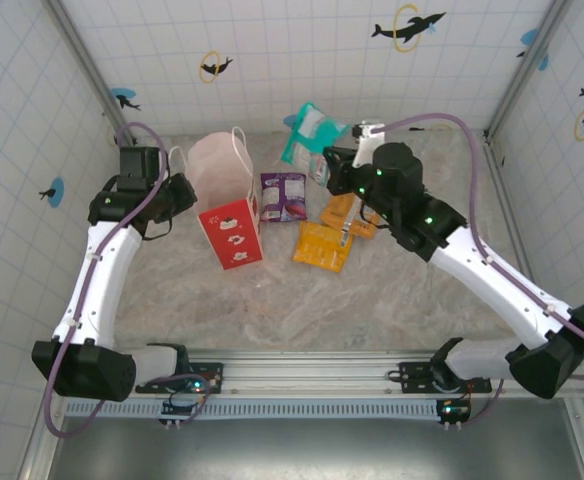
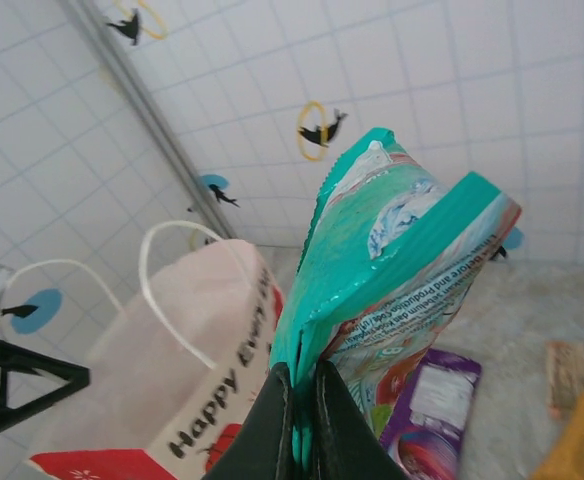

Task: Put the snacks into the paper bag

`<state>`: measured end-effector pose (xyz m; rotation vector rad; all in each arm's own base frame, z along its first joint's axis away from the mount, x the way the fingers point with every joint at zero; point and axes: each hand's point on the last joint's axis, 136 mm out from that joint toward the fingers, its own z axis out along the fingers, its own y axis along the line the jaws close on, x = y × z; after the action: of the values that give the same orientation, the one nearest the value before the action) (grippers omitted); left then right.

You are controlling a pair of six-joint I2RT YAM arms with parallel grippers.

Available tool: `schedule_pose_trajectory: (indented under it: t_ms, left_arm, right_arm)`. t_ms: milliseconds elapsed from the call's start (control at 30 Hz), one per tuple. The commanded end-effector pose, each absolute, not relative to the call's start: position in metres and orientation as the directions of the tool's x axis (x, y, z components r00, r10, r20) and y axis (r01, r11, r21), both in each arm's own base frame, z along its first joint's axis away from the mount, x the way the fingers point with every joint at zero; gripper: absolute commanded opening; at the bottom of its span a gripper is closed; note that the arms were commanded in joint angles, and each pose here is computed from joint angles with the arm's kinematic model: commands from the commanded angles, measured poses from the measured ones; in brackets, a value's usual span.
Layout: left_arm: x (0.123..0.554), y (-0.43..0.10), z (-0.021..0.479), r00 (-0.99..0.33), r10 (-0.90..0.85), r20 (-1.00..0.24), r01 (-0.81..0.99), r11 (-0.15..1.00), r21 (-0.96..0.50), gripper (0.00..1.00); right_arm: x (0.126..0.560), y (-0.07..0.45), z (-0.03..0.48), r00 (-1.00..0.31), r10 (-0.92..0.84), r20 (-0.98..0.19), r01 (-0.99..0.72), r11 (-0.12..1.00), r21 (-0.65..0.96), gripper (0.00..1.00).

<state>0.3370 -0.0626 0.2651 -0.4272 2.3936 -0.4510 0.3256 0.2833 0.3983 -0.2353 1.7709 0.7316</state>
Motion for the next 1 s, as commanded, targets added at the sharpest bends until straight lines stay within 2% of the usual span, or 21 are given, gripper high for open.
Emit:
schedule_pose_trajectory:
  t_ms: [0, 233, 400, 567, 967]
  left_arm:
    - [0.334, -0.061, 0.257, -0.74, -0.407, -0.536, -0.198, 0.893, -0.404, 0.0]
    - [0.334, -0.062, 0.258, -0.74, -0.406, -0.537, -0.189, 0.891, -0.412, 0.0]
    - [0.335, -0.064, 0.261, -0.737, -0.406, -0.54, -0.18, 0.888, -0.423, 0.0]
    - [0.334, -0.065, 0.261, -0.738, -0.4, -0.543, -0.172, 0.89, -0.421, 0.0]
    - [0.336, -0.068, 0.264, -0.739, -0.394, -0.546, -0.152, 0.888, -0.435, 0.0]
  right_arm:
    - [0.319, 0.298, 0.468, -0.152, 0.293, -0.944, -0.57, 0.754, 0.326, 0.0]
    - [0.3, 0.339, 0.513, -0.055, 0.327, -0.943, -0.648, 0.707, 0.283, 0.0]
    - [0.293, 0.374, 0.519, -0.053, 0.328, -0.943, -0.685, 0.675, 0.273, 0.0]
    - [0.296, 0.407, 0.5, -0.071, 0.265, -0.962, -0.658, 0.712, 0.245, 0.0]
    - [0.327, 0.466, 0.436, -0.078, -0.006, -0.997, -0.564, 0.825, 0.04, 0.0]
